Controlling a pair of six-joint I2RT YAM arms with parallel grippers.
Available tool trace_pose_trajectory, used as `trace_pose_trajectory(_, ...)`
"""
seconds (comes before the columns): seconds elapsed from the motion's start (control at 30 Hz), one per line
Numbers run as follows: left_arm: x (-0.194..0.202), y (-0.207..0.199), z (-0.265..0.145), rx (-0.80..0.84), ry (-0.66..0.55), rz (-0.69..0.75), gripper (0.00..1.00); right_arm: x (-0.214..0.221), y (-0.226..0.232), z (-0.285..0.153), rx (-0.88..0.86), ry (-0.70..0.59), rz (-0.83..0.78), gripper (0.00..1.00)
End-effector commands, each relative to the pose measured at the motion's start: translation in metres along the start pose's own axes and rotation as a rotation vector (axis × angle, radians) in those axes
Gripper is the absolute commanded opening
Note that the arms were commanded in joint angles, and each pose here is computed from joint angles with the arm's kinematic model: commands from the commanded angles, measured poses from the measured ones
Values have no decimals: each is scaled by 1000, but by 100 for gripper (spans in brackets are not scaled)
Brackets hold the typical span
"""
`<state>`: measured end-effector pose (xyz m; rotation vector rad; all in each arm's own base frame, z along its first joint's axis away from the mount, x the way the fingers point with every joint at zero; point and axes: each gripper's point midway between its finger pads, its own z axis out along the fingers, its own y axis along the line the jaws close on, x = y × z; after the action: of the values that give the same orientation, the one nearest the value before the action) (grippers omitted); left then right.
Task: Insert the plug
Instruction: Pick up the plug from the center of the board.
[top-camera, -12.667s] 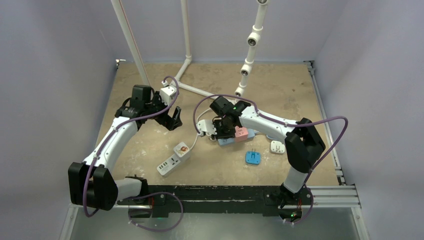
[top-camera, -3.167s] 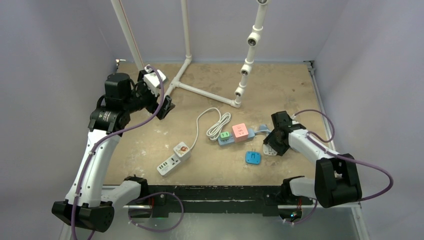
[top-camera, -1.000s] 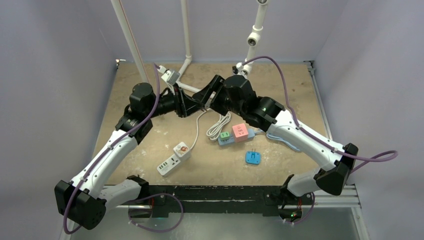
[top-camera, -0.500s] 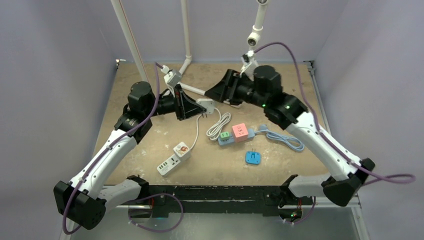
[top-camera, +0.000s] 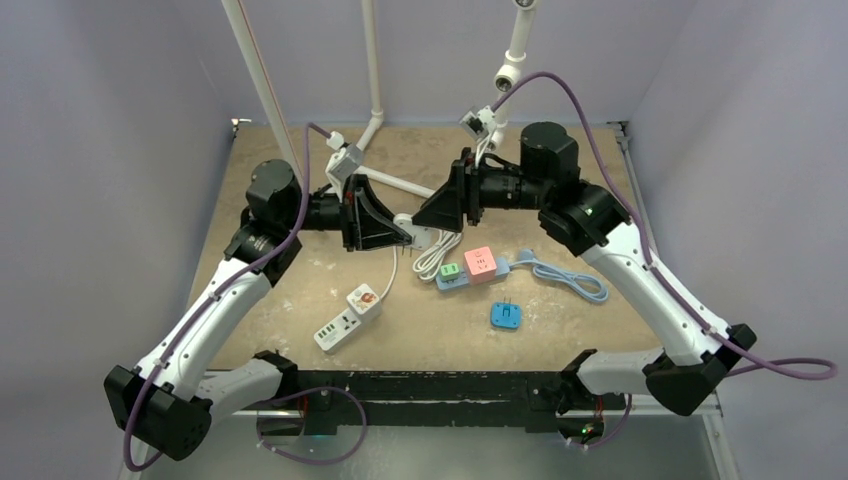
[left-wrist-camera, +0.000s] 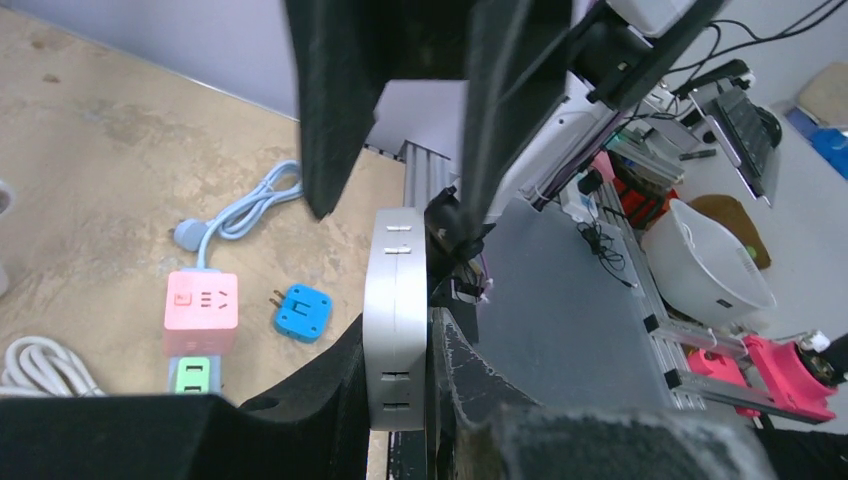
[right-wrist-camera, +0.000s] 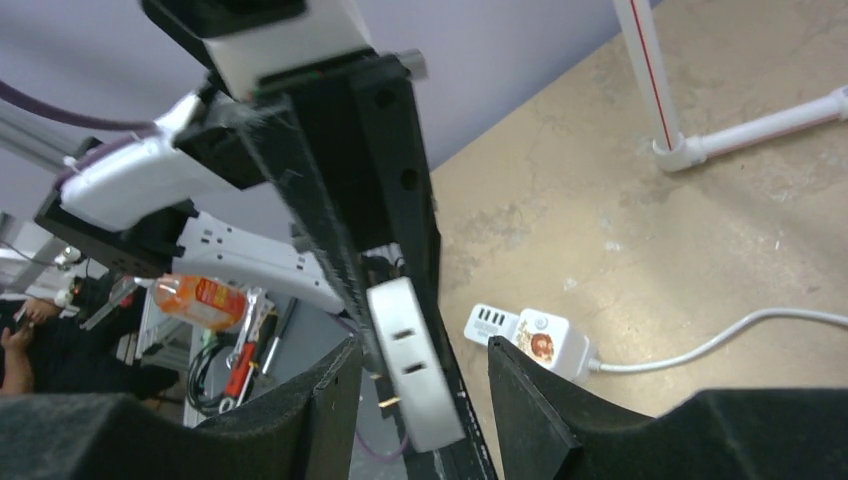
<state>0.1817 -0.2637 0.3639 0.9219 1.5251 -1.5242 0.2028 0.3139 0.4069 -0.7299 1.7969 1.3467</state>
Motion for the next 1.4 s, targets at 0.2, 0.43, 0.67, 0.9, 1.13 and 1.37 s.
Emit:
trace_pose_trajectory(0.2, -20, -34, -6, 98, 12, 132, 0, 6, 21, -6, -110, 64, -80, 40)
trace_pose_trajectory(0.43, -23, -31, -5, 90, 13, 142, 0, 20, 22, -9, -134, 84, -59, 37)
trace_pose_trajectory(0.67, -28, -27, -3, 76, -1, 149, 0, 23, 15, 1, -120, 87, -50, 0)
trace_pose_trajectory(0.9, -31, -19, -7, -19, 34, 173, 48, 14, 2, -9, 5, 20, -85, 0)
trace_pose_trajectory(1.13, -20, -18, -10, -17, 81, 176, 32, 17, 8, -19, 3, 9, -105, 0)
trace_pose_trajectory(1.37, -24, -21, -6, 31, 71, 178, 5, 22, 9, -13, -37, 34, -98, 0)
